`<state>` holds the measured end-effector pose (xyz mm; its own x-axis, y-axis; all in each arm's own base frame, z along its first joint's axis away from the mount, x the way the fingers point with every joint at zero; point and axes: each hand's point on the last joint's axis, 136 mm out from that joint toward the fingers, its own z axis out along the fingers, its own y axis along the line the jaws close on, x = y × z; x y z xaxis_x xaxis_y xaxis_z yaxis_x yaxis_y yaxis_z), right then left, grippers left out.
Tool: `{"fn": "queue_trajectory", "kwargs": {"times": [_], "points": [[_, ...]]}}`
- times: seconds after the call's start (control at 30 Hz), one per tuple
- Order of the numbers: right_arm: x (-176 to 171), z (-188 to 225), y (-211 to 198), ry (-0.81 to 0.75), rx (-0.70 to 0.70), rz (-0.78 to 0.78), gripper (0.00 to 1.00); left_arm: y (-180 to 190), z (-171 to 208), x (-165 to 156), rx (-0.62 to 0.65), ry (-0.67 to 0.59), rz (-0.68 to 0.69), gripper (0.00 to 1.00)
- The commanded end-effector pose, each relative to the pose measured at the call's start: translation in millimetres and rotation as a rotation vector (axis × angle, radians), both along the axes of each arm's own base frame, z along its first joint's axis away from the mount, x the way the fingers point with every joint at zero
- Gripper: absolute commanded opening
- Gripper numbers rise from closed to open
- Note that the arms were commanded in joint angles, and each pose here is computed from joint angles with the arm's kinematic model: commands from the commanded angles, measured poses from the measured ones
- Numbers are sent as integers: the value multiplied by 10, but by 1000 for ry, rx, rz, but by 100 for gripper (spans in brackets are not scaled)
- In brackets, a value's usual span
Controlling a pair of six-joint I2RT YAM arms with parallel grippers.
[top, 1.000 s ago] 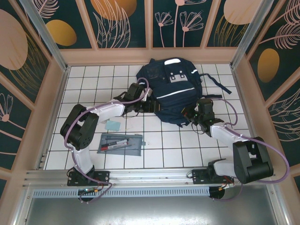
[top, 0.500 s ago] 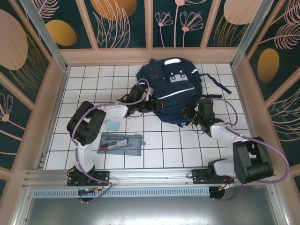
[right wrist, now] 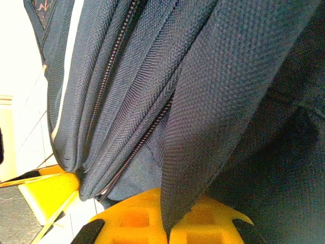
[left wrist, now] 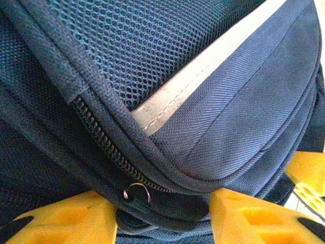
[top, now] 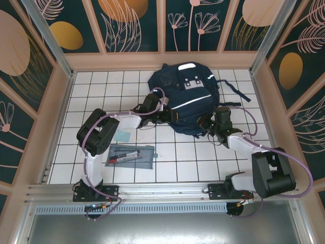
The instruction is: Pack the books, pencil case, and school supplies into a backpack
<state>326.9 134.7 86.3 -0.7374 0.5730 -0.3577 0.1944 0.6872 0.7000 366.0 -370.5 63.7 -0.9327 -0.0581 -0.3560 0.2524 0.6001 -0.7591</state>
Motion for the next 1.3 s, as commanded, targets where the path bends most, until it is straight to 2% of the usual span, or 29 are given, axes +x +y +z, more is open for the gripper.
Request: {"fn": "queue_trajectory", "kwargs": {"times": [0.0, 0.23, 0.47, 0.57, 0.6, 0.67, 0.77, 0.8, 0.93, 1.07, 1.27], "points": [[114, 217, 96, -86, 33, 31, 0, -305, 317, -42, -126, -40, -88, 43], [99, 193, 83, -83, 37, 21, 0, -272, 355, -104, -111, -45, -109, 15], [103, 183, 62, -78, 27, 11, 0, -214, 313, -194, -98, -28, -115, 4], [110, 182, 48, -77, 29, 0, 0, -186, 297, -233, -84, -16, -121, 6], [117, 194, 48, -81, 31, -1, 0, -180, 295, -243, -82, -11, -122, 11], [130, 217, 55, -87, 37, -2, 0, -170, 269, -275, -76, 6, -125, 30], [144, 226, 60, -88, 37, -1, 0, -149, 288, -311, -90, 11, -121, 36], [144, 230, 65, -88, 37, 1, 0, -144, 292, -320, -95, 13, -120, 35], [148, 222, 68, -84, 37, 1, 0, -151, 341, -346, -123, 11, -122, 14], [143, 216, 67, -80, 39, 0, 0, -152, 342, -356, -127, 9, -126, 2], [131, 209, 28, -74, 24, -15, 0, -35, 258, -342, -56, 2, -112, 0]]}}
